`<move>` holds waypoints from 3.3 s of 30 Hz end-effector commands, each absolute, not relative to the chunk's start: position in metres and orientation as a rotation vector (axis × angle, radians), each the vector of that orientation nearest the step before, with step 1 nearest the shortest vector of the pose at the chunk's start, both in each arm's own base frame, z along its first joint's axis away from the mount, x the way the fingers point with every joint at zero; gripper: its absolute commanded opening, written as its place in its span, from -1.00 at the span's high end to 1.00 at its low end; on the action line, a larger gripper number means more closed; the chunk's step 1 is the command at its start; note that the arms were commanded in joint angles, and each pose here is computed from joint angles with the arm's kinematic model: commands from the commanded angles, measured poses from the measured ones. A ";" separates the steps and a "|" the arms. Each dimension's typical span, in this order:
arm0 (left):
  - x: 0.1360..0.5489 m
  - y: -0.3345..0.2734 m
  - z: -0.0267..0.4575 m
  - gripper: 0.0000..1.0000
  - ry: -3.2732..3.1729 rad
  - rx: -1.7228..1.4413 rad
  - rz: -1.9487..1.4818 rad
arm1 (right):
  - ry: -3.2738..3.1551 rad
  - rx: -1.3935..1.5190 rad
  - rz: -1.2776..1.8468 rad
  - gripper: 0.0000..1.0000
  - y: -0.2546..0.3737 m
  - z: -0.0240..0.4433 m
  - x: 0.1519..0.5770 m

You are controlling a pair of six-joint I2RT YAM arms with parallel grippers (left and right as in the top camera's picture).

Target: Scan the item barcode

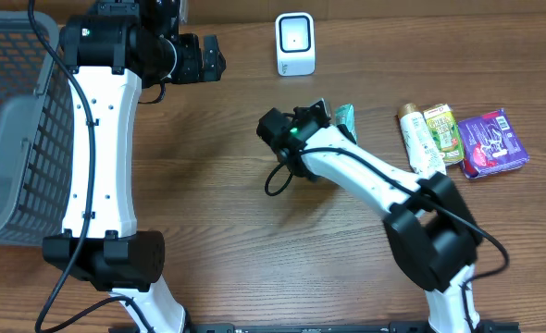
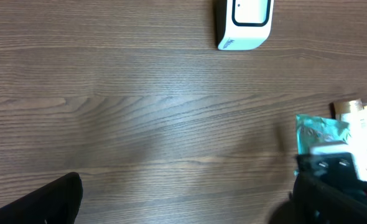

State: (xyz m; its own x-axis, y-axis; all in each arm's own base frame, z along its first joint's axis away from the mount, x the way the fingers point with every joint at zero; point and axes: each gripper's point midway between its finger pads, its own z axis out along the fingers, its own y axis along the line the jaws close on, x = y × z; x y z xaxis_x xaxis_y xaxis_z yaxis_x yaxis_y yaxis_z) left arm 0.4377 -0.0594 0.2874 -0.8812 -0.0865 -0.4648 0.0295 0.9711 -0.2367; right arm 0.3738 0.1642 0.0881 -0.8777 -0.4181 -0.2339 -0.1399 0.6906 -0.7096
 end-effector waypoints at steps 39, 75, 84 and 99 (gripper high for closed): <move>0.438 -0.063 0.293 -0.99 2.614 -0.009 -0.330 | 2.829 -0.398 -0.097 0.41 0.217 0.140 0.369; 0.438 -0.063 0.293 -0.99 2.614 -0.008 -0.329 | 2.956 -0.409 1.000 -0.72 0.208 0.019 0.353; 0.438 -0.063 0.293 -0.99 2.614 -0.009 -0.330 | 3.042 -0.188 1.087 -0.40 0.221 0.000 0.348; 0.438 -0.063 0.293 -0.99 2.614 -0.009 -0.330 | 3.069 -0.066 0.998 0.92 0.214 0.003 0.362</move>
State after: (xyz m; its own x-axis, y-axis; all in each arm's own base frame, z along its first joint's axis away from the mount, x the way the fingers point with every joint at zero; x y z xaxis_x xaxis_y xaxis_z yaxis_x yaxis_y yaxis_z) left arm 0.4376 -0.0594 0.2873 -0.8813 -0.0865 -0.4645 0.0294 0.9712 -0.2366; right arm 0.3552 0.2243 0.0089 -0.9931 -0.0822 0.0839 -0.0061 0.7496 0.6619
